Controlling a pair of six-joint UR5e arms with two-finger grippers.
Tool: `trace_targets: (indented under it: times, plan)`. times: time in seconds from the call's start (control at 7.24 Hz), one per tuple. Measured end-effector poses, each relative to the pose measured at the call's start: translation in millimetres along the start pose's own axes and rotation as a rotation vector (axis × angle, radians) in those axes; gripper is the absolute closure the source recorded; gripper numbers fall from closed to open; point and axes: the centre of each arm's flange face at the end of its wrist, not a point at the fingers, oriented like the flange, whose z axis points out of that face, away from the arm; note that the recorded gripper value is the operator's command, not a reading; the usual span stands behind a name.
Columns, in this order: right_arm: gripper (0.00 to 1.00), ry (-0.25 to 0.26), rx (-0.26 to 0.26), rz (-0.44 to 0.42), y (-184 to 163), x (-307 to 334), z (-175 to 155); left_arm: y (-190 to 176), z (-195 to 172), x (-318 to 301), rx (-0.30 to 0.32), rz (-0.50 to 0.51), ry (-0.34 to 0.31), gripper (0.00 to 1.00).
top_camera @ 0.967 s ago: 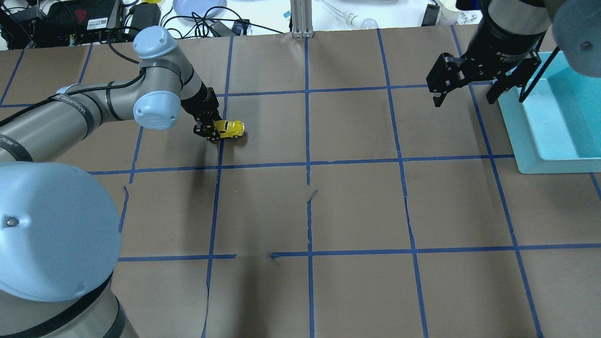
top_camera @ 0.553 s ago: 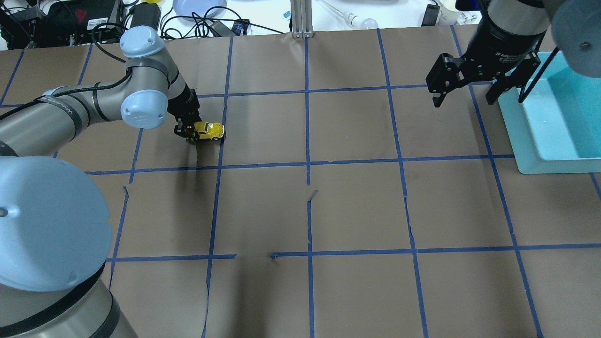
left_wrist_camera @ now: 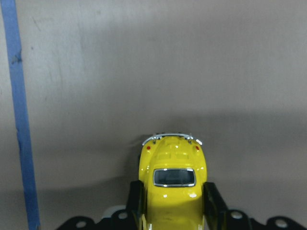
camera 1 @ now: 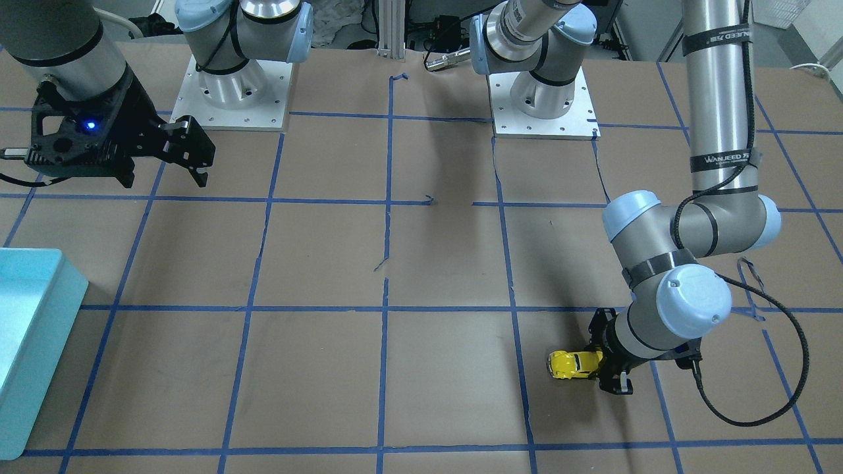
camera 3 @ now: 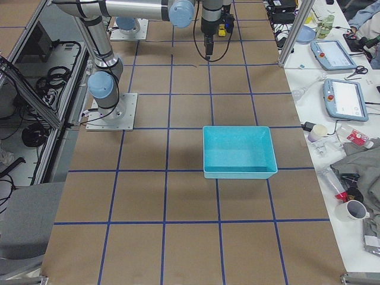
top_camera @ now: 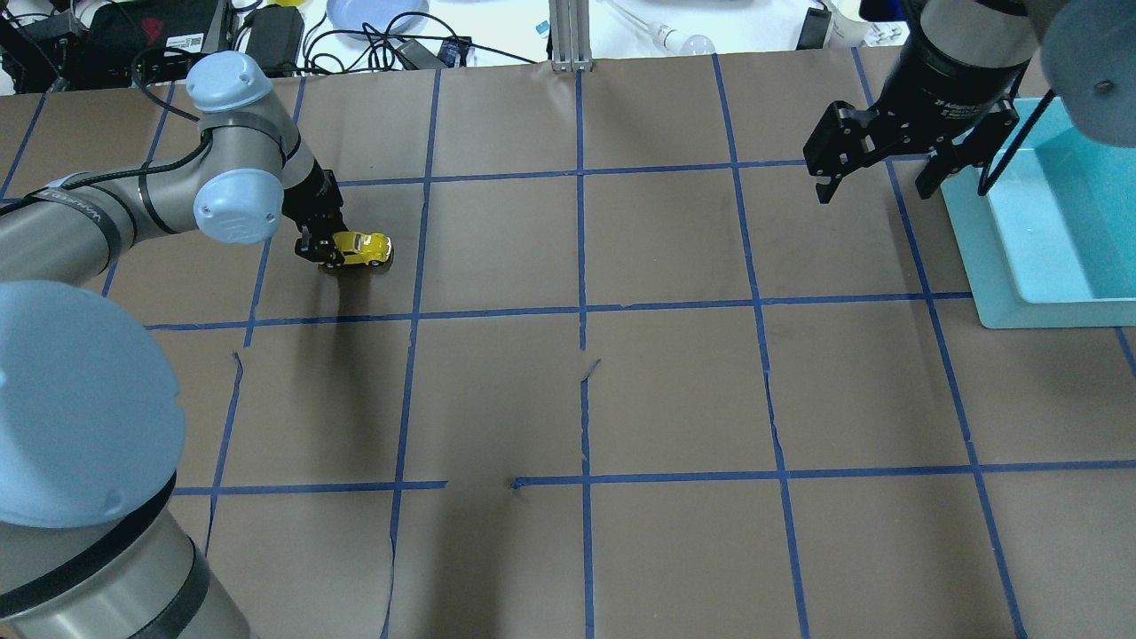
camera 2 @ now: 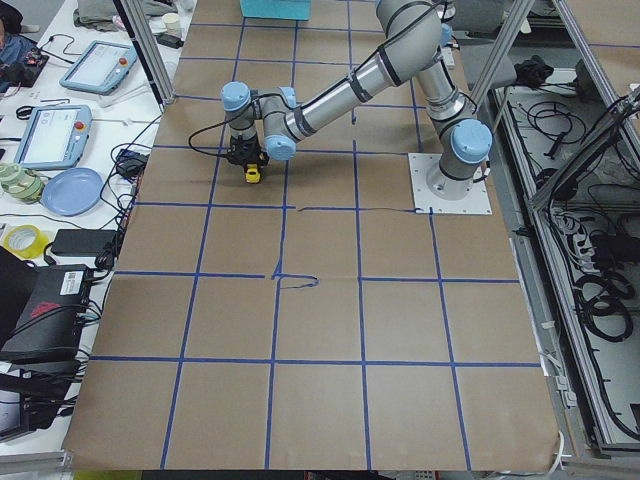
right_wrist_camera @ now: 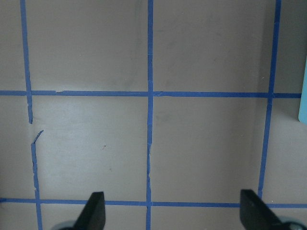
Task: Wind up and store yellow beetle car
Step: 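Drag the car back toward the left arm, winding its wheels, then open the left gripper to release the car and lift away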
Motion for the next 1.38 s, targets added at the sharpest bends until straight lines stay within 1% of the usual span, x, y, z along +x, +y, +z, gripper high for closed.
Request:
trace_targets:
  times: [0.28,0.41,0.55,0.69,0.83,1.11,1.24,1.38]
  plan:
    - [0.00,-0.002,-0.002,0.001,-0.3,-0.2,1.2,-28.4,-0.2,0.5,0.003,0.010,0.001,1.00]
    - [0.00,-0.003,-0.004,0.001,-0.2,-0.2,2.0,-42.1,-1.1,1.2,0.004,0.017,0.004,0.97]
    - [0.00,-0.003,-0.004,0.002,-0.2,-0.2,2.6,-54.1,-1.6,1.3,0.000,0.020,0.006,0.46]
    - [0.00,-0.003,-0.004,0.003,-0.1,-0.5,2.5,-60.5,-3.1,1.2,-0.005,0.020,0.011,0.22]
    - [0.00,-0.002,-0.002,0.001,0.6,-3.0,1.7,-62.6,-7.0,0.7,-0.004,0.019,0.019,0.18]
    - [0.00,0.007,0.002,-0.018,4.9,-20.3,-0.4,-58.0,-16.2,-0.6,-0.001,0.027,0.032,0.18]
    - [0.00,0.008,0.007,-0.010,6.7,-27.2,-1.8,-54.0,-25.9,-0.9,0.003,0.037,0.044,0.18]
    - [0.00,0.009,0.014,-0.001,6.2,-30.2,-2.1,-48.5,-42.0,-1.6,0.014,0.082,0.065,0.18]
